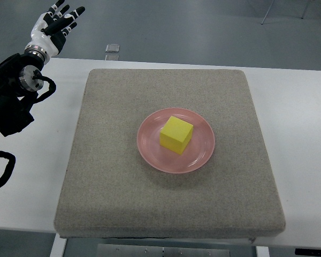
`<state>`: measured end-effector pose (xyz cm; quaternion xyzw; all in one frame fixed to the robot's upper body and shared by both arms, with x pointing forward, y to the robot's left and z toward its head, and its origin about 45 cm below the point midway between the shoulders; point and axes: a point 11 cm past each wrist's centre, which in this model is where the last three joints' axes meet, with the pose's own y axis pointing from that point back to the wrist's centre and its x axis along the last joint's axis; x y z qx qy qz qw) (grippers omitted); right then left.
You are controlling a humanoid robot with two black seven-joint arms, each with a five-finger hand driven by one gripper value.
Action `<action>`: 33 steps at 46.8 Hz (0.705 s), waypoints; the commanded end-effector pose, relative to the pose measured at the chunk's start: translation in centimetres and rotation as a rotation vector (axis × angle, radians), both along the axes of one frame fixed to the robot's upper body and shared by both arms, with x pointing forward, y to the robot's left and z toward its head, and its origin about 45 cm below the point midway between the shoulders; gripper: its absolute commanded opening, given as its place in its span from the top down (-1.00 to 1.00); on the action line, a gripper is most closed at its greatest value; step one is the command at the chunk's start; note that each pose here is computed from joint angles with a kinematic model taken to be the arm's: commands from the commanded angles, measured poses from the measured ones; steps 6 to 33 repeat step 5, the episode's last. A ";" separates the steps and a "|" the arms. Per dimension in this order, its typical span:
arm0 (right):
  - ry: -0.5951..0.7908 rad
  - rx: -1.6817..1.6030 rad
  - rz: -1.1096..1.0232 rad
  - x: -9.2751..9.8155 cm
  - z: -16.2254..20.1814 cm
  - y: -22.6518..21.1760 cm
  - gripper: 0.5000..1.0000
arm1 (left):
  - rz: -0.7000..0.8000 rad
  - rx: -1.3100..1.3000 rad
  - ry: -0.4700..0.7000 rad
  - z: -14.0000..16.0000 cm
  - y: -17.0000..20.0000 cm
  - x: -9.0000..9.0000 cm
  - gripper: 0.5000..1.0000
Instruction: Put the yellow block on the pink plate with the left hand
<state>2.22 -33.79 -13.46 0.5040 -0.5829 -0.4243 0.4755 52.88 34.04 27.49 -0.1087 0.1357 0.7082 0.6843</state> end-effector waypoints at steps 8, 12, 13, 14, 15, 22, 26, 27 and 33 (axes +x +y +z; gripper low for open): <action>0.009 0.005 -0.004 -0.6 0.0 0.1 -0.69 | 0.003 0.001 0.004 -0.2 0.1 -0.1 -0.96; 0.009 0.005 -0.004 -0.6 0.0 0.1 -0.69 | 0.003 0.001 0.004 -0.2 0.1 -0.1 -0.96; 0.009 0.005 -0.004 -0.6 0.0 0.1 -0.69 | 0.003 0.001 0.004 -0.2 0.1 -0.1 -0.96; 0.009 0.005 -0.004 -0.6 0.0 0.1 -0.69 | 0.003 0.001 0.004 -0.2 0.1 -0.1 -0.96; 0.009 0.005 -0.004 -0.6 0.0 0.1 -0.69 | 0.003 0.001 0.004 -0.2 0.1 -0.1 -0.96; 0.009 0.005 -0.004 -0.6 0.0 0.1 -0.69 | 0.003 0.001 0.004 -0.2 0.1 -0.1 -0.96; 0.009 0.005 -0.004 -0.6 0.0 0.1 -0.69 | 0.003 0.001 0.004 -0.2 0.1 -0.1 -0.96; 0.009 0.005 -0.004 -0.6 0.0 0.1 -0.69 | 0.003 0.001 0.004 -0.2 0.1 -0.1 -0.96; 0.009 0.005 -0.004 -0.6 0.0 0.1 -0.69 | 0.003 0.001 0.004 -0.2 0.1 -0.1 -0.96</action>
